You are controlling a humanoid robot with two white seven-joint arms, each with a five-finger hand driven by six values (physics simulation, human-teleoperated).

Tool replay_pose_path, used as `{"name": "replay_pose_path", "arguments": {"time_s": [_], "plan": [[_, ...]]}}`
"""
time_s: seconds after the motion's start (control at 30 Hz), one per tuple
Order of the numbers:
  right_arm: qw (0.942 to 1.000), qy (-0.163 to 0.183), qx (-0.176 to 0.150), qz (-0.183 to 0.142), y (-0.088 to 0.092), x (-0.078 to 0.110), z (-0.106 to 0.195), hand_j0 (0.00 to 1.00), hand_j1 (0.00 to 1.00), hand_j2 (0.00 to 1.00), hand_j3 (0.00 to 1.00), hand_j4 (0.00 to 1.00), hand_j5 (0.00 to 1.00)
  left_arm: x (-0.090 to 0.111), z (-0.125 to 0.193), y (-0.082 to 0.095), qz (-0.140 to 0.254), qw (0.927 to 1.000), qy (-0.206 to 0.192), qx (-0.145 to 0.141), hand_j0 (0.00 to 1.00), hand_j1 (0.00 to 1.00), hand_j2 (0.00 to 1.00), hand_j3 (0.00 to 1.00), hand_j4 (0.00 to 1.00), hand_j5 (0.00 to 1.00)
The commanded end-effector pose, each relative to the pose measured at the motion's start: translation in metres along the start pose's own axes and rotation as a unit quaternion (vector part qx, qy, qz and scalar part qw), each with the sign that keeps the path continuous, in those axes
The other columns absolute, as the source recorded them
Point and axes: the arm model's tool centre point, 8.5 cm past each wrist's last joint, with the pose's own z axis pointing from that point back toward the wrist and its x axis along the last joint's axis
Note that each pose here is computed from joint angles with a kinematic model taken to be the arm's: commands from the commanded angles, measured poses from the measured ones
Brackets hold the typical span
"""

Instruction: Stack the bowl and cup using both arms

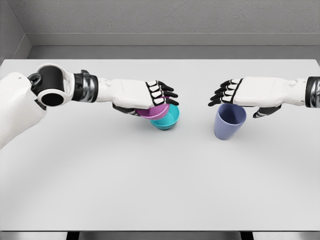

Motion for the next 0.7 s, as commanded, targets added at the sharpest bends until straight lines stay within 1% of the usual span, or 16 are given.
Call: {"name": "replay_pose_path", "arguments": {"time_s": [0.0,0.1,0.27,0.4,0.5,0.67], "plan": [[1.0,0.001,-0.002,-0.002,0.0,0.0,0.0,1.0,1.0,1.0,1.0,1.0,1.0,-0.002,-0.004,-0.002,0.008,1.0,0.002,0.001,0.78,0.78,0.78,0.78,0.78,0.78],[1.0,0.0,-0.001,-0.003,0.0,0.0,0.0,1.0,1.0,1.0,1.0,1.0,1.0,-0.005,-0.008,-0.004,0.008,0.9999,0.006,-0.003,0.78,0.78,0.78,0.78,0.78,0.78],[1.0,0.0,-0.001,-0.003,0.0,0.0,0.0,1.0,1.0,1.0,1.0,1.0,1.0,-0.004,-0.016,-0.003,0.008,1.0,0.004,-0.004,0.78,0.78,0.78,0.78,0.78,0.78],[1.0,0.0,0.0,-0.004,0.001,0.0,0.0,1.0,1.0,1.0,1.0,1.0,1.0,-0.005,-0.026,-0.003,0.007,0.9999,0.002,-0.013,0.78,0.78,0.78,0.78,0.78,0.78],[0.9999,-0.006,0.006,-0.007,0.006,0.003,-0.004,1.0,1.0,1.0,1.0,1.0,1.0,-0.008,-0.027,-0.005,0.012,0.9998,0.004,-0.014,0.78,0.78,0.78,0.78,0.78,0.78],[0.9999,-0.007,0.007,-0.008,0.007,0.003,-0.005,1.0,1.0,1.0,1.0,1.0,1.0,-0.008,-0.03,-0.006,0.013,0.9998,0.003,-0.017,0.78,0.78,0.78,0.78,0.78,0.78]]}}
